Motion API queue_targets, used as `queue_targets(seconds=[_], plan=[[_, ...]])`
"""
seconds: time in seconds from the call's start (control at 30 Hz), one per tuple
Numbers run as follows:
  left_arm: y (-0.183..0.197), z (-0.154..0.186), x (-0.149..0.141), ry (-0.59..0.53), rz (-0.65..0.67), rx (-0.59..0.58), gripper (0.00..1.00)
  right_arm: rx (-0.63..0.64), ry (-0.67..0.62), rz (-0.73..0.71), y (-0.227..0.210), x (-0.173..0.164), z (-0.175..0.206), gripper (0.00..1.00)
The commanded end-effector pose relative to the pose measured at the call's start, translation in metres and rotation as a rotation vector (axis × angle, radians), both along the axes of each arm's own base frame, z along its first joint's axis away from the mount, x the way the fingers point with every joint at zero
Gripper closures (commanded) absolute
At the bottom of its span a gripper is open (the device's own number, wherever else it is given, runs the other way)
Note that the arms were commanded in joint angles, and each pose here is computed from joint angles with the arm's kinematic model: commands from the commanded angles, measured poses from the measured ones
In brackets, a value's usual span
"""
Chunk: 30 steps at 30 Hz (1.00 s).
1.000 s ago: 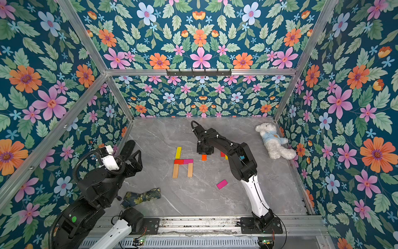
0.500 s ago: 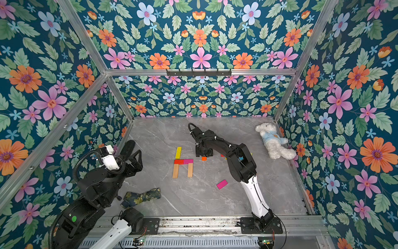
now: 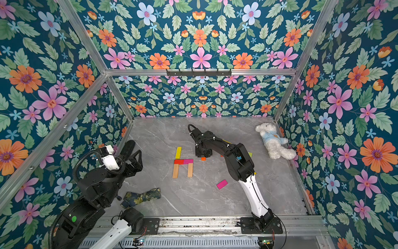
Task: Assemble the letter h with building blocks
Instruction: Adjust the building block at the center of the board.
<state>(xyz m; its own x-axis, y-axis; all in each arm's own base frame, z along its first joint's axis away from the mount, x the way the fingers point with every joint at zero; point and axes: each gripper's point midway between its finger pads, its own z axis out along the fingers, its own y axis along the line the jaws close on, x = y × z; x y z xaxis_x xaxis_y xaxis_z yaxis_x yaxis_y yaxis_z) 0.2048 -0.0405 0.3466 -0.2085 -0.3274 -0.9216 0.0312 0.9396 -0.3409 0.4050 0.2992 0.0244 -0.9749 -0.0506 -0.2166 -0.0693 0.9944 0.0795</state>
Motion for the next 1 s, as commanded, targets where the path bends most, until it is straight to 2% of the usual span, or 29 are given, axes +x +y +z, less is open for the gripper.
queue_targets(seconds=[0.0, 0.1, 0.33, 0.4, 0.5, 0.6, 0.73, 0.83, 0.97], plan=[[0.001, 0.003, 0.000, -0.011, 0.006, -0.015, 0.00, 0.002, 0.010, -0.004, 0.002, 0.001, -0.002, 0.64], [0.001, 0.003, 0.000, -0.011, 0.006, -0.017, 0.00, 0.008, 0.011, -0.007, 0.006, 0.003, -0.004, 0.66], [0.000, 0.002, 0.000, -0.007, 0.002, -0.015, 0.00, 0.004, 0.013, -0.002, 0.009, 0.007, -0.006, 0.65], [0.000, 0.003, 0.000, -0.007, 0.003, -0.014, 0.00, 0.005, 0.010, -0.003, 0.009, 0.007, -0.005, 0.60], [0.000, 0.003, -0.001, -0.009, 0.003, -0.016, 0.00, 0.018, -0.016, -0.005, 0.012, 0.011, 0.004, 0.43], [0.001, 0.005, 0.000, -0.010, 0.007, -0.016, 0.00, 0.051, -0.077, -0.001, 0.018, 0.021, 0.030, 0.36], [0.000, 0.009, 0.002, -0.014, 0.010, -0.018, 0.01, 0.106, -0.216, -0.012, 0.015, 0.037, 0.097, 0.35], [-0.002, 0.009, 0.006, -0.012, 0.012, -0.014, 0.00, 0.139, -0.292, -0.056, -0.004, 0.039, 0.139, 0.35], [-0.007, 0.008, 0.015, -0.006, 0.017, -0.002, 0.01, 0.170, -0.315, -0.156, -0.044, 0.026, 0.160, 0.35]])
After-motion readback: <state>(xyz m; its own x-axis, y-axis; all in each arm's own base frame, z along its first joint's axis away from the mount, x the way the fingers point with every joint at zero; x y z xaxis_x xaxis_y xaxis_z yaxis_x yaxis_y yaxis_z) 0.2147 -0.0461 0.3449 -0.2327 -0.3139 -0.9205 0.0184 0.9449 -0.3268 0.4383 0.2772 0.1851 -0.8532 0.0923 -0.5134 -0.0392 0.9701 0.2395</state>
